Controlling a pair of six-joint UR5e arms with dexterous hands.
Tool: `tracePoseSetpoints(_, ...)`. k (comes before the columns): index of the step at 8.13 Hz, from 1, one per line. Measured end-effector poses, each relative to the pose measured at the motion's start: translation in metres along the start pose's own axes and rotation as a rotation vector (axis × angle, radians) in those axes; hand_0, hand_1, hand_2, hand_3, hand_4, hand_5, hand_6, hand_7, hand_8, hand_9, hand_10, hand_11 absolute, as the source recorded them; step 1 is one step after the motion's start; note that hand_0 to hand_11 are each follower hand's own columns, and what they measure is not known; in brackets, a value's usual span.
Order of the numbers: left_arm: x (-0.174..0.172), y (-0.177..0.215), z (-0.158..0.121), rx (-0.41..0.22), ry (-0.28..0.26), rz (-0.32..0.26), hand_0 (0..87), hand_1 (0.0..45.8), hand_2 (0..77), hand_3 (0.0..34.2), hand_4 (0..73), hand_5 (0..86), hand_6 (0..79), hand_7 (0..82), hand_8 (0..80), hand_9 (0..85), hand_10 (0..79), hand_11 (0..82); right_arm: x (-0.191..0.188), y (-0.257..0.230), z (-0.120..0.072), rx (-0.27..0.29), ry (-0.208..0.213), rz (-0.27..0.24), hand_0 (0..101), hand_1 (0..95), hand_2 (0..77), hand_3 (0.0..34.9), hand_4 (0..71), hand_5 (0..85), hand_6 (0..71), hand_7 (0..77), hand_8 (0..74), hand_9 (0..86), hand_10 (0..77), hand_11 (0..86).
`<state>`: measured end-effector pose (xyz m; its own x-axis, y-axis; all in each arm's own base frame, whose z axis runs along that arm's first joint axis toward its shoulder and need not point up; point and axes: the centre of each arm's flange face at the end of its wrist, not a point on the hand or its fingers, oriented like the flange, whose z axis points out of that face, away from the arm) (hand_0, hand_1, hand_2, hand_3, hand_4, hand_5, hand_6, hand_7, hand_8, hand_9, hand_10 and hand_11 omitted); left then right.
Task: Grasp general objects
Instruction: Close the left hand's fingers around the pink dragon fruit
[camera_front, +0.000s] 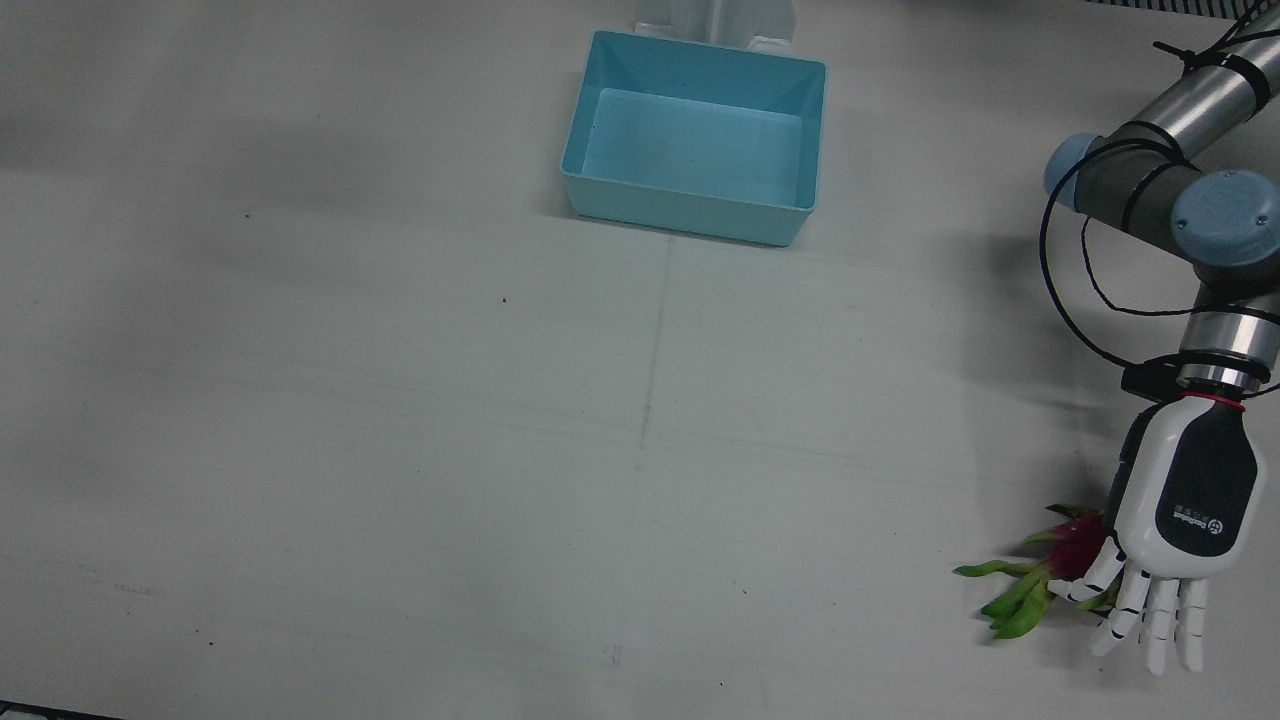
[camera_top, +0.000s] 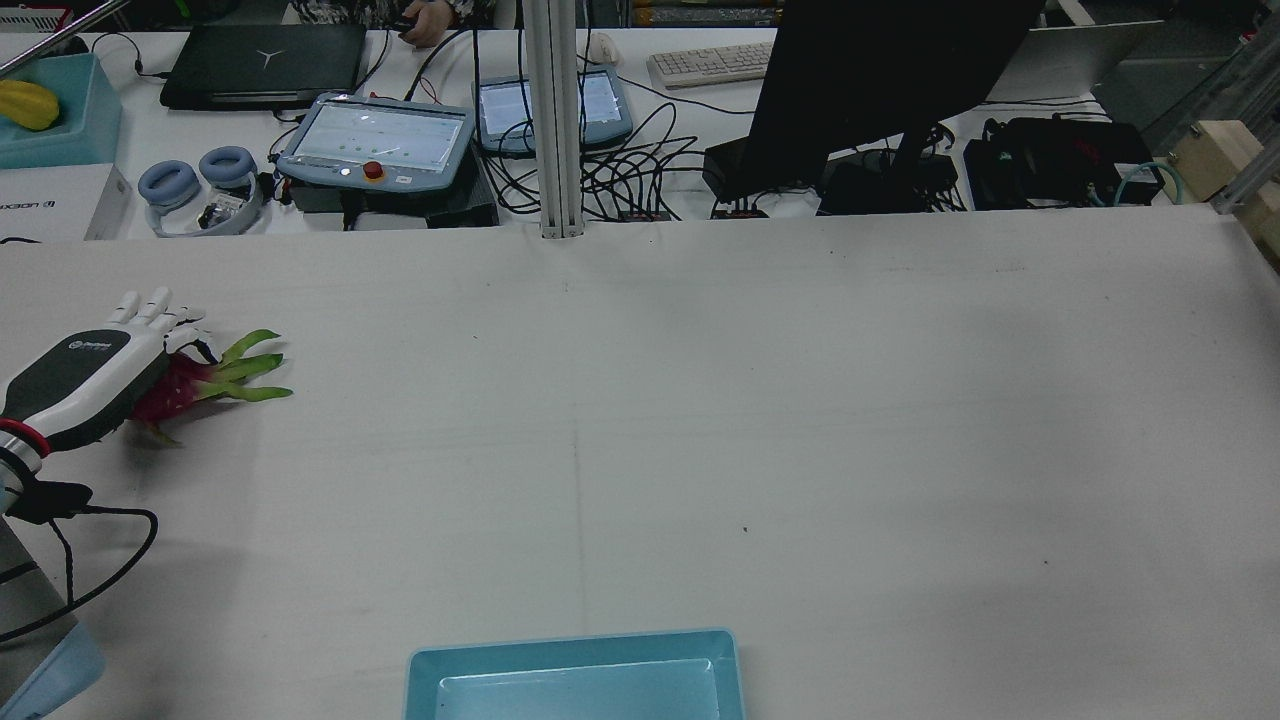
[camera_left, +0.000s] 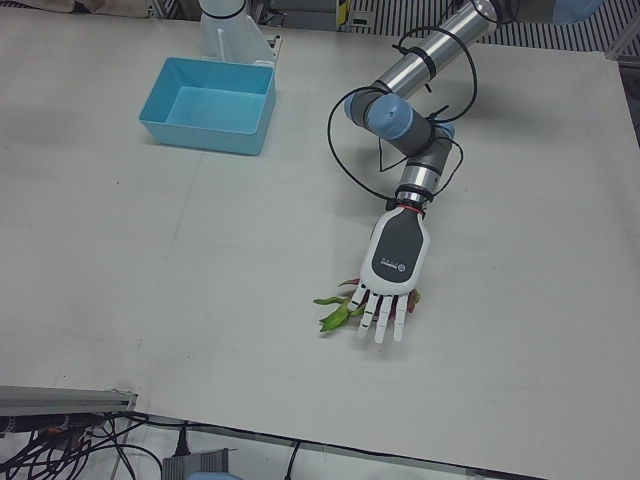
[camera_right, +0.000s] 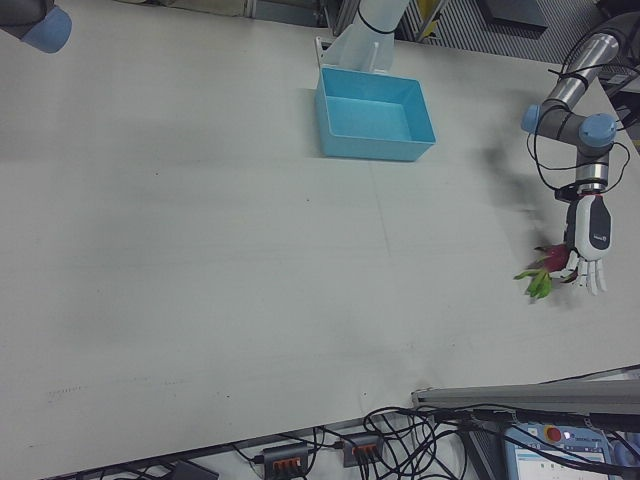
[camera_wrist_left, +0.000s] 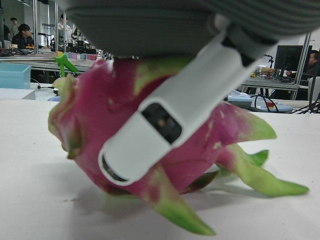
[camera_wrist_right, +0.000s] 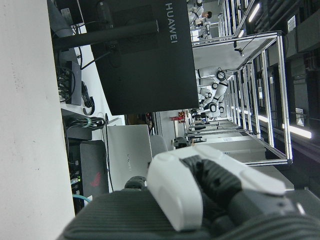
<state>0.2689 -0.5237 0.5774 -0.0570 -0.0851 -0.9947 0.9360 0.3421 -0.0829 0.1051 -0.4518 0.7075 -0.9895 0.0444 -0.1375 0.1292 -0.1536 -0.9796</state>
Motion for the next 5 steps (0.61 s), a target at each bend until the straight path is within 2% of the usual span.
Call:
tracePoseSetpoints(1, -0.0032, 0.0014, 0.004, 0.001, -0.005, 0.002, 79.9, 0.0, 50.2, 5.7, 2.2, 55.1, 1.6, 28.4, 1.6, 1.6, 1.1, 0.5, 0.0, 0.0, 0.0, 0.0, 0.0, 0.0, 0, 94.9, 77.4, 0.0, 0.0, 0.0, 0.0, 0.0, 0.0, 0.5, 0.0, 0.5)
tracePoseSetpoints(2, -0.0054, 0.0022, 0.0063, 0.001, -0.009, 0.004, 79.9, 0.0, 50.2, 2.9, 4.9, 70.9, 1.6, 31.6, 1.6, 1.6, 1.1, 0.5, 0.0, 0.0, 0.0, 0.0, 0.0, 0.0, 0, 94.9, 77.4, 0.0, 0.0, 0.0, 0.0, 0.0, 0.0, 0.5, 0.0, 0.0)
tracePoseSetpoints(3, -0.0065, 0.0025, 0.0074, 0.001, -0.011, 0.005, 79.9, 0.0, 50.2, 2.9, 4.9, 70.9, 1.6, 31.6, 1.6, 1.6, 1.1, 0.5, 0.0, 0.0, 0.0, 0.0, 0.0, 0.0, 0, 94.9, 77.4, 0.0, 0.0, 0.0, 0.0, 0.0, 0.0, 0.5, 0.0, 0.0)
tracePoseSetpoints(4, -0.0074, 0.003, 0.0078, 0.001, -0.013, 0.006, 80.2, 0.0, 49.6, 0.3, 4.4, 75.3, 1.1, 48.5, 2.2, 7.6, 1.1, 0.5, 0.0, 0.0, 0.0, 0.0, 0.0, 0.0, 0, 94.9, 77.4, 0.0, 0.0, 0.0, 0.0, 0.0, 0.0, 0.5, 0.0, 0.5)
tracePoseSetpoints(5, -0.0079, 0.0029, 0.008, 0.002, -0.014, 0.007, 80.0, 0.0, 49.6, 0.3, 4.4, 73.6, 0.5, 56.7, 1.6, 10.4, 1.1, 0.5, 0.0, 0.0, 0.0, 0.0, 0.0, 0.0, 0, 94.9, 77.4, 0.0, 0.0, 0.0, 0.0, 0.0, 0.0, 0.5, 0.0, 0.5)
